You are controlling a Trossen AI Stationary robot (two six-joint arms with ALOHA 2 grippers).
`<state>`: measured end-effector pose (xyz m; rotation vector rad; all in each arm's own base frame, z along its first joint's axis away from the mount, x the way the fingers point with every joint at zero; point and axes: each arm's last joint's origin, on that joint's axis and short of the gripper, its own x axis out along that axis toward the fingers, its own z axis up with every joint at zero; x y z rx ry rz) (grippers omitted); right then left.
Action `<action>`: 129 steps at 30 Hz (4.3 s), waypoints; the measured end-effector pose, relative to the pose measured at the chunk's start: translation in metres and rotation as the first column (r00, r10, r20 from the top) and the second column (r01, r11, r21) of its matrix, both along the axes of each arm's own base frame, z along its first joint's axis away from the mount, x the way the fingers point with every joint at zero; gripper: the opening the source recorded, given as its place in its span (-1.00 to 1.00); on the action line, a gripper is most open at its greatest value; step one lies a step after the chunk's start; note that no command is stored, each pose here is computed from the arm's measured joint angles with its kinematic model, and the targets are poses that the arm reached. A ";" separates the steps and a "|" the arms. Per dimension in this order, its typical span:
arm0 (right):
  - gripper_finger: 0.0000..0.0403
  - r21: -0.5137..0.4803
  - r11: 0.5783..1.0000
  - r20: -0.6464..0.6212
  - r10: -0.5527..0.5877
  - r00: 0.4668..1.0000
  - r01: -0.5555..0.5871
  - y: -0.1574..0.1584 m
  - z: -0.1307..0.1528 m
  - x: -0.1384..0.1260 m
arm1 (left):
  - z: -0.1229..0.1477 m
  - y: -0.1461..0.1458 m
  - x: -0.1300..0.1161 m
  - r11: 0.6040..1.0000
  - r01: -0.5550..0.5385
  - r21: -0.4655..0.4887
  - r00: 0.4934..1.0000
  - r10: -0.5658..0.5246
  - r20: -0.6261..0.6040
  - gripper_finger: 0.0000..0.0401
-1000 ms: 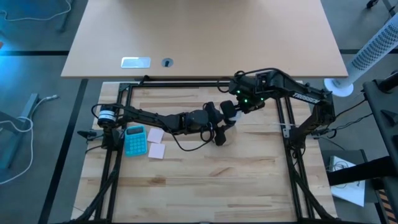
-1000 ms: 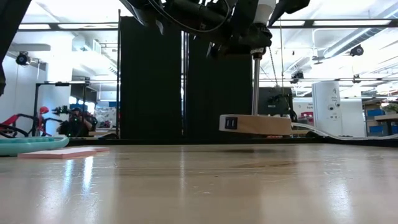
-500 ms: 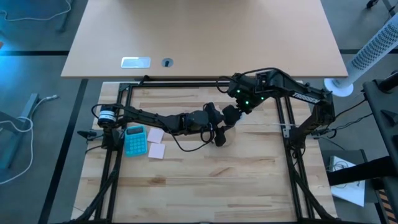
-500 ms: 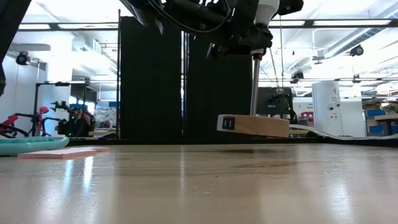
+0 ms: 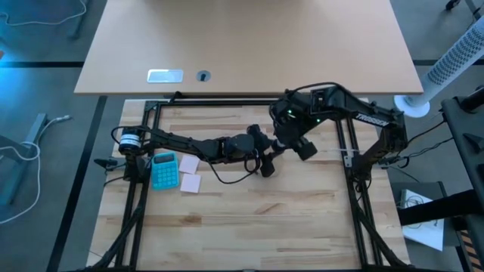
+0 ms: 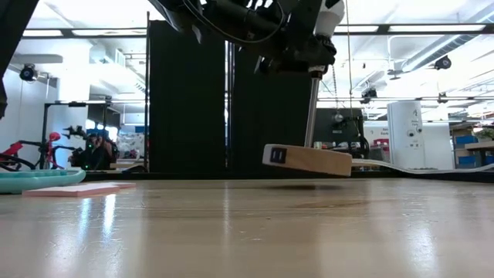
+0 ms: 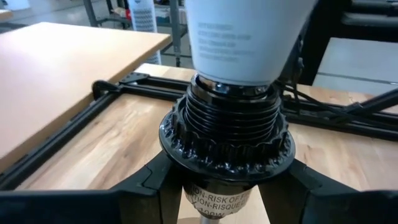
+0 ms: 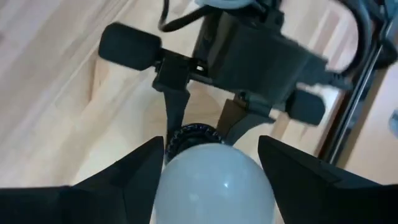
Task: Screw lightbulb
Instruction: Remove the lightbulb from the lamp
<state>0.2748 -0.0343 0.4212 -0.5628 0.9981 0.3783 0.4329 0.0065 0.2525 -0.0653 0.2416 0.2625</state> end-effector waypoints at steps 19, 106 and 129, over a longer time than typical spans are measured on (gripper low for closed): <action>0.54 0.482 0.261 -0.322 -0.835 0.446 0.836 0.002 0.031 -0.020 | 0.000 0.003 -0.001 0.999 -0.024 0.024 1.000 0.024 -0.012 -0.20; 0.33 0.195 0.848 -0.184 -0.462 0.867 0.493 -0.003 0.000 0.006 | 0.000 0.001 -0.001 0.998 -0.056 0.029 0.998 0.056 -0.006 -0.20; 0.27 -0.003 1.000 -0.117 -0.016 0.993 0.016 -0.001 -0.001 0.007 | 0.000 -0.003 0.000 0.998 -0.026 0.050 1.000 0.027 -0.013 -0.21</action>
